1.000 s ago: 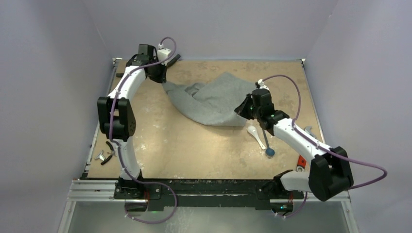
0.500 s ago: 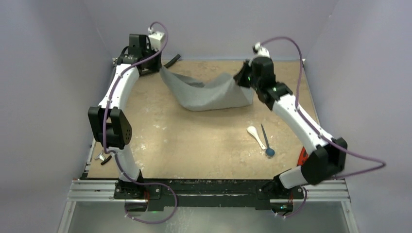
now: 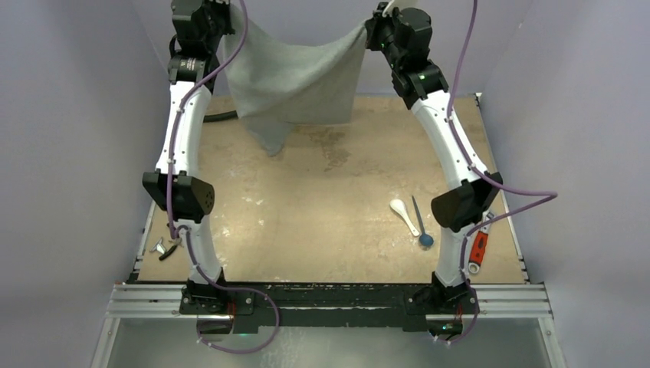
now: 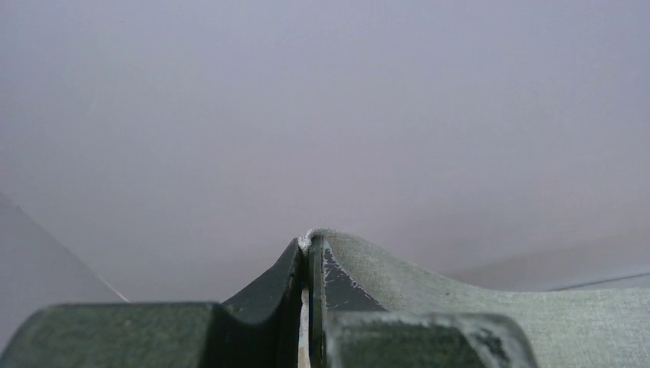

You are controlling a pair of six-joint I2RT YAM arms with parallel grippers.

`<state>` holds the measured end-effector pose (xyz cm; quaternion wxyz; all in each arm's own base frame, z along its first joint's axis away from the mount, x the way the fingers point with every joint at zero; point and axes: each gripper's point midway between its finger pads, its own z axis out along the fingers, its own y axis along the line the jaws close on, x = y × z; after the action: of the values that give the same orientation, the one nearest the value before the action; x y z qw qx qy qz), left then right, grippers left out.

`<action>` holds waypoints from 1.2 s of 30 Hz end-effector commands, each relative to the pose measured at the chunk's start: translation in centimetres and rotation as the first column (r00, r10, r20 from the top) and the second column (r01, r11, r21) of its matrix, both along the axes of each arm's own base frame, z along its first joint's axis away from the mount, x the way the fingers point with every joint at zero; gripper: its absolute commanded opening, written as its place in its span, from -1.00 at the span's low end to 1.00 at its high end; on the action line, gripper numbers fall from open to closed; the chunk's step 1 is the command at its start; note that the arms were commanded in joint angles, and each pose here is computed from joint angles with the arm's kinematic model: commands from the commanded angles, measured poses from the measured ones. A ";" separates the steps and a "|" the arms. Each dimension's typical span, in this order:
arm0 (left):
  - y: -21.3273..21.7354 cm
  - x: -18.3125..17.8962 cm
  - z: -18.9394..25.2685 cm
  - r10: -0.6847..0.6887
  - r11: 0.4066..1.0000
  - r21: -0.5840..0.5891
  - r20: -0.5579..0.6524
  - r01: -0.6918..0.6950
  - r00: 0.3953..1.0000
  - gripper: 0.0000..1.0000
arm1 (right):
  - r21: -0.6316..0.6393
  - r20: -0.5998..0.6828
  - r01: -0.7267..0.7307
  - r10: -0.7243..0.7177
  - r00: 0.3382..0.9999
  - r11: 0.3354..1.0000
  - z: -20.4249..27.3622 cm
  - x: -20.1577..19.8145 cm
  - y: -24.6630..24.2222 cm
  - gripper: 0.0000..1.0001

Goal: Fold the napkin into a case and place the utensils inside
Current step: Flatten out the crumpled napkin at the center of the board.

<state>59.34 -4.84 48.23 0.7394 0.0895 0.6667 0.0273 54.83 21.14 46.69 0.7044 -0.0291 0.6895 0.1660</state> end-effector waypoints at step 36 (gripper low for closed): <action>-3.9 -30.2 -24.0 -0.457 0.674 0.058 -0.750 0.736 0.478 0.48 | -0.163 -0.553 -0.107 -0.001 0.833 0.981 -23.4 -21.6 1.2 0.78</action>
<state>25.43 -7.62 18.88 0.2976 0.4611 0.8225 -0.1495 27.56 22.94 20.84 0.4110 -0.1078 0.8902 0.1643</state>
